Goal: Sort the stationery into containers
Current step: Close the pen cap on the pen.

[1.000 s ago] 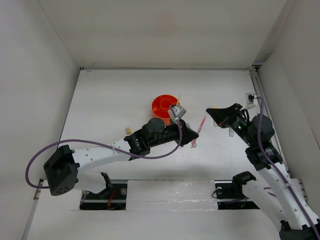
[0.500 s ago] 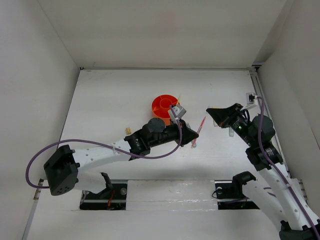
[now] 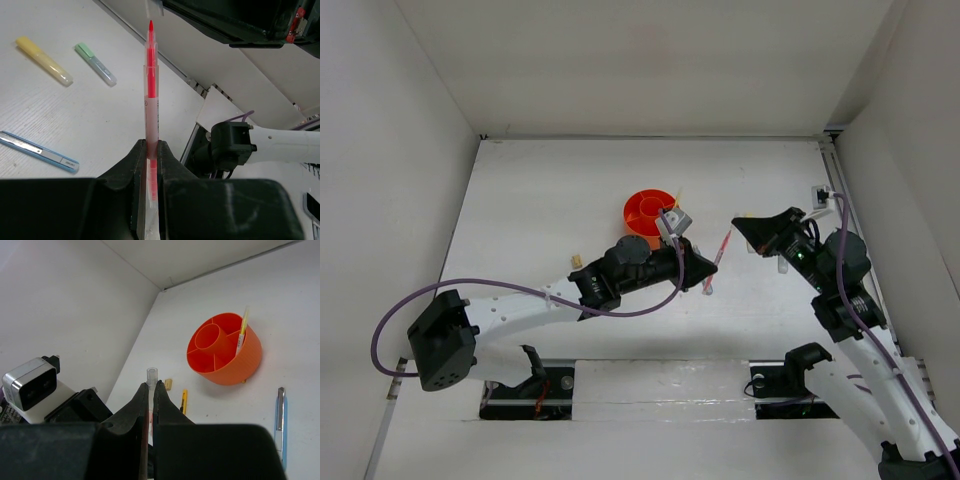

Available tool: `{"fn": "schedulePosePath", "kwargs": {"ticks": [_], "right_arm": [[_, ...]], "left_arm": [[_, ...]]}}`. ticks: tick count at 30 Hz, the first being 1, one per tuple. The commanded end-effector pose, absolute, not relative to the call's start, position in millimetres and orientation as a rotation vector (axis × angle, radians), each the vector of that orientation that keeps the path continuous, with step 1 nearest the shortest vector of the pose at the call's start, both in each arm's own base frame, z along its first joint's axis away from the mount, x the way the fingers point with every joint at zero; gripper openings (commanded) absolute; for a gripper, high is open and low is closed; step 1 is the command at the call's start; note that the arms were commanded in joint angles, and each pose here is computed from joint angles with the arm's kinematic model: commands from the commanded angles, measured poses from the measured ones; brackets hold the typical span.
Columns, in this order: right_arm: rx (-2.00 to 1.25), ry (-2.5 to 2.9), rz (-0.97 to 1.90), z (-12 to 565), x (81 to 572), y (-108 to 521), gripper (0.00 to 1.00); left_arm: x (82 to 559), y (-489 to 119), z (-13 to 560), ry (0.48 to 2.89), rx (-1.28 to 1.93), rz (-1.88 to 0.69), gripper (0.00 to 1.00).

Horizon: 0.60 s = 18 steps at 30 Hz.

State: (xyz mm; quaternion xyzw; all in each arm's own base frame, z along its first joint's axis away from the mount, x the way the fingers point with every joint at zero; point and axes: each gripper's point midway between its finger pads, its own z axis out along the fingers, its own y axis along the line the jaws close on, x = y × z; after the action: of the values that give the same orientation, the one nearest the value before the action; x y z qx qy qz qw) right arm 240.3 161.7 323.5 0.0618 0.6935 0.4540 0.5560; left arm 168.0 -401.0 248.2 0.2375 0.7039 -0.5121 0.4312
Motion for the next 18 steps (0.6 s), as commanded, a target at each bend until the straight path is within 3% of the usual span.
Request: {"fn": "schedulePosePath", "kwargs": {"ticks": [1,18], "right_arm": [[0.106,1.577,1.096,340.2,234.6,164.1,0.00],[0.111,1.593,1.094,333.9,239.2,165.8,0.00]], "left_arm": [[173.0,-406.0,284.7,1.653,0.574,-1.304,0.00],[173.4,-406.7,289.3,1.643,0.572,-1.308,0.00]]}}
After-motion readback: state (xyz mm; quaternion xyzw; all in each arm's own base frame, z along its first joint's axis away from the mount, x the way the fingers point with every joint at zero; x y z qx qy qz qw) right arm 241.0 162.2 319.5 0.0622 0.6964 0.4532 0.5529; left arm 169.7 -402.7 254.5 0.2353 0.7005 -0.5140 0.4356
